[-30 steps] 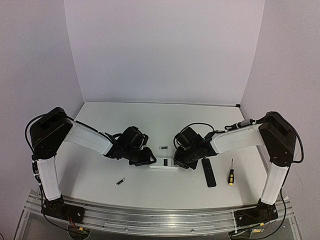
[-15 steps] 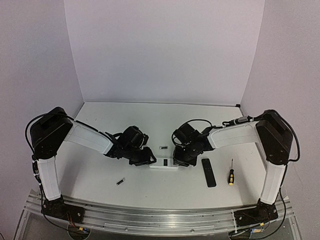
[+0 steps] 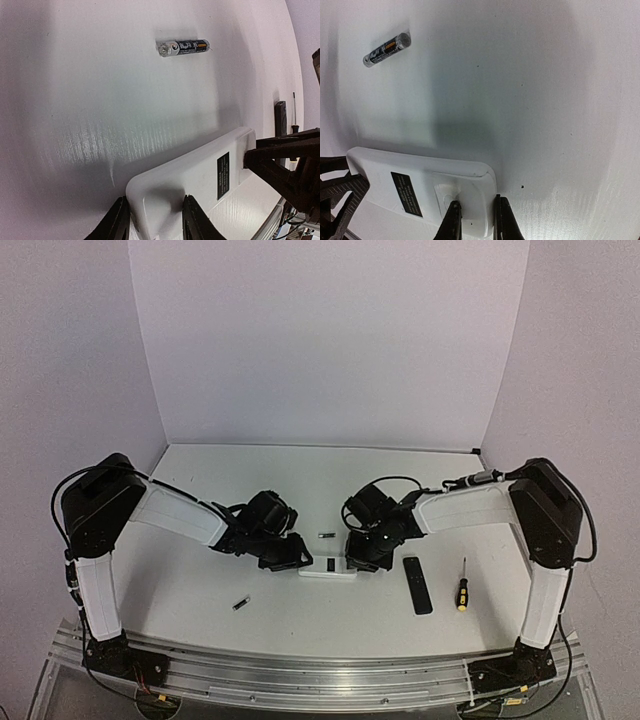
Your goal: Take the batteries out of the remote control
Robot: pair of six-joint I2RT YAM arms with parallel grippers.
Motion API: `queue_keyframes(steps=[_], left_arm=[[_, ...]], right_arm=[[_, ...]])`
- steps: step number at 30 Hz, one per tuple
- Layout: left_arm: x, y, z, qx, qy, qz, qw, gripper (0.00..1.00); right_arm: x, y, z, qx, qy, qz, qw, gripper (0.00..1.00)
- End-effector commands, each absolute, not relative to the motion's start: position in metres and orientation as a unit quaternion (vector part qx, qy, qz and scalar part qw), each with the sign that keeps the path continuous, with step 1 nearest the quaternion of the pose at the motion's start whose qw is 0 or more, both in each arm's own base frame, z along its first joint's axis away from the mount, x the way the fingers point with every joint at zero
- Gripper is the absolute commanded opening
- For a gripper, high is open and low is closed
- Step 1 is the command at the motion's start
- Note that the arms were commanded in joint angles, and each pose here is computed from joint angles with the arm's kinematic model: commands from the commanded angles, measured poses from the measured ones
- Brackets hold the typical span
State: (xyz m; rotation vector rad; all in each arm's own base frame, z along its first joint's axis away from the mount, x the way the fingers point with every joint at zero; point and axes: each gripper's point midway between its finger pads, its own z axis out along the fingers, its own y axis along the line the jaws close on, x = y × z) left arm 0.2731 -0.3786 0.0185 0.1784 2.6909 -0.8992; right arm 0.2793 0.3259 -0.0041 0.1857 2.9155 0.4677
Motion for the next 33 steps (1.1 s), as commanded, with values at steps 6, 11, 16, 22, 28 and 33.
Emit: queue_keyframes(steps=[6,11,16,22,28,33], left_arm=[[0.210,-0.352,-0.055,0.076,0.968,-0.237,0.015,0.35],[0.210,-0.351,-0.055,0.073,0.969,-0.235,0.015,0.33],[0.209,-0.350,-0.055,0.073,0.970,-0.231,0.013,0.33],[0.210,-0.352,-0.054,0.075,0.970,-0.232,0.014,0.33],[0.212,-0.354,-0.053,0.074,0.969,-0.235,0.015,0.33],[0.213,-0.355,-0.052,0.074,0.969,-0.235,0.016,0.32]], right_arm=[[0.203,0.248,-0.123,0.046,0.999,0.005,-0.014,0.00],[0.197,0.241,-0.132,0.048,0.998,-0.006,-0.034,0.07],[0.199,0.227,-0.129,0.045,0.998,-0.036,-0.020,0.11],[0.203,0.224,-0.122,0.031,0.997,-0.060,-0.023,0.19],[0.205,0.223,-0.120,0.025,0.997,-0.074,-0.026,0.16],[0.205,0.221,-0.116,0.023,0.996,-0.086,-0.029,0.16]])
